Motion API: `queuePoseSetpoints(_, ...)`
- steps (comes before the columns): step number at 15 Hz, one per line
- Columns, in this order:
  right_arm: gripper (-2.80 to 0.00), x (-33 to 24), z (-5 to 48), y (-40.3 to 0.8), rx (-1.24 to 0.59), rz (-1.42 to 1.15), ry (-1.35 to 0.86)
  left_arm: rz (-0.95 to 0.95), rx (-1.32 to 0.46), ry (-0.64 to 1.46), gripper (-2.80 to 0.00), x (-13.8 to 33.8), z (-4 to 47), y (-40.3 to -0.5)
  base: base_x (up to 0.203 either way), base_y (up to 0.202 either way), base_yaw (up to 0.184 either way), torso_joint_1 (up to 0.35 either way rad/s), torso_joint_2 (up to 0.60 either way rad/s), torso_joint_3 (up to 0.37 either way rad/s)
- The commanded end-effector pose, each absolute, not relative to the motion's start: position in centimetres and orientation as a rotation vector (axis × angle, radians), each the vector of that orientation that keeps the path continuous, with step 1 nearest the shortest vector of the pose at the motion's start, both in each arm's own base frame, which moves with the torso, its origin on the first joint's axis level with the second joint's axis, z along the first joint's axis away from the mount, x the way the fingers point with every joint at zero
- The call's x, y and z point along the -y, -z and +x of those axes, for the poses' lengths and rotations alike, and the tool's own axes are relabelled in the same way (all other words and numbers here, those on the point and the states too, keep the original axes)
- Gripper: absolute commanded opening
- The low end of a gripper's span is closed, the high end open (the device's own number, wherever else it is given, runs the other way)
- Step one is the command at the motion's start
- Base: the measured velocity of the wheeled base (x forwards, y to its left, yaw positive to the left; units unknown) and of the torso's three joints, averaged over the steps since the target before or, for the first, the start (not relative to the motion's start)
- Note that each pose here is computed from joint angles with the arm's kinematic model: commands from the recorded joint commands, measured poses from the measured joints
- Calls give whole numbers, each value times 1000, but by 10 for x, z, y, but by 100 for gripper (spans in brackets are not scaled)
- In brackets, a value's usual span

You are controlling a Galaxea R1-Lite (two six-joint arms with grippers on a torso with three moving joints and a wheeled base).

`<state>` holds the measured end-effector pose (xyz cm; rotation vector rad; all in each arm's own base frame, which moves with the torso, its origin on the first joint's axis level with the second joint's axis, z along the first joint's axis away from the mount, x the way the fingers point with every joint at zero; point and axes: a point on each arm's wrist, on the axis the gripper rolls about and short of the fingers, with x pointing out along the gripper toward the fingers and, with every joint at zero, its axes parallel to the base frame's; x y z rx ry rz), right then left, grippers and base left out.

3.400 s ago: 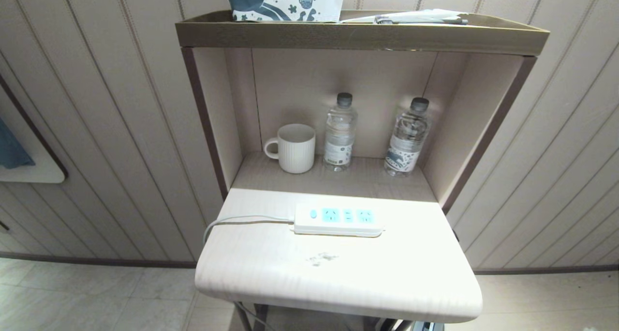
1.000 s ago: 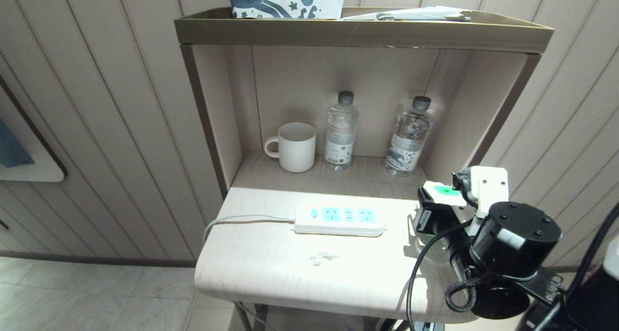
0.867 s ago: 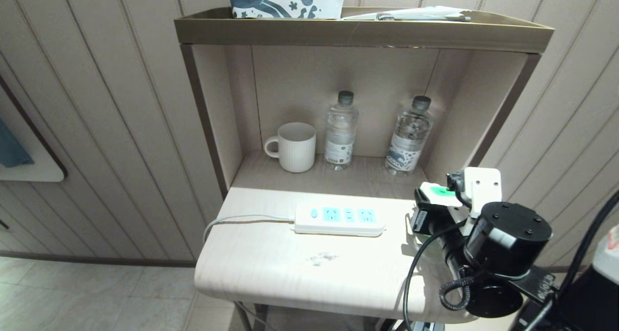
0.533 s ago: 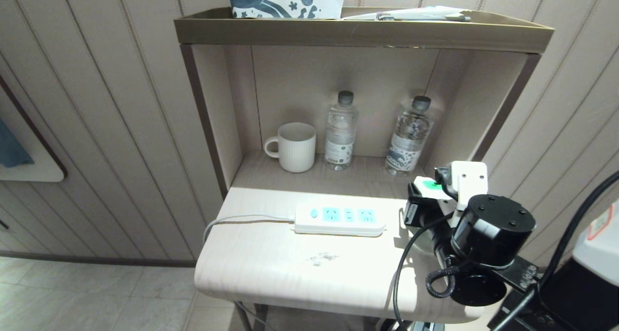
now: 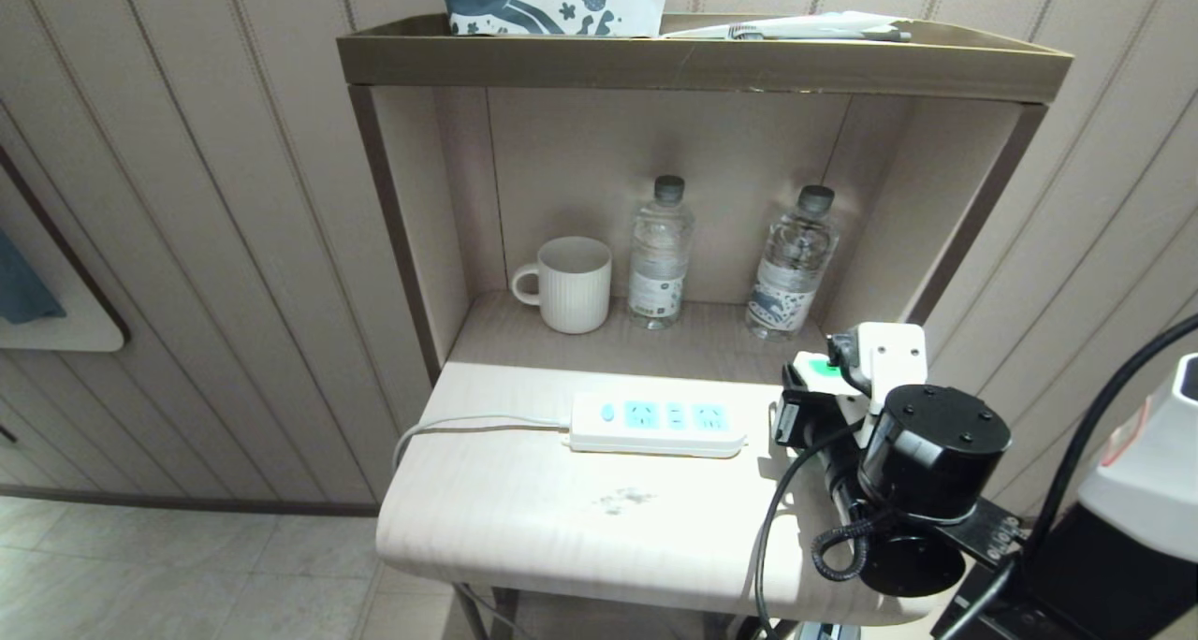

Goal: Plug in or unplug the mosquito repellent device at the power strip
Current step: Place the mosquito repellent liquid on the table

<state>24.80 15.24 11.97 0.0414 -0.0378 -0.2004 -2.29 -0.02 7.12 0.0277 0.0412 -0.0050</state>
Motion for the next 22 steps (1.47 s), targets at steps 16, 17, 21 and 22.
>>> queuePoseSetpoints(16, 0, -153, 239, -122, 59, 63, 216, 29, -41, 5, -280, 0, -23, -71, 0, 0, 0, 0, 0, 0)
queuePoseSetpoints(17, 0, -153, 239, -122, 58, 61, 216, 27, -41, 5, -280, 0, -23, -71, 0, 0, 0, 0, 0, 0)
queuePoseSetpoints(21, 0, -150, 235, -128, 71, 66, 217, 29, -41, 5, -280, 0, -23, -71, 0, 0, 0, 0, 0, 0)
queuePoseSetpoints(22, 0, -148, 230, -136, 89, 68, 214, 29, -41, 5, -280, 0, -23, -71, 0, 0, 0, 0, 0, 0)
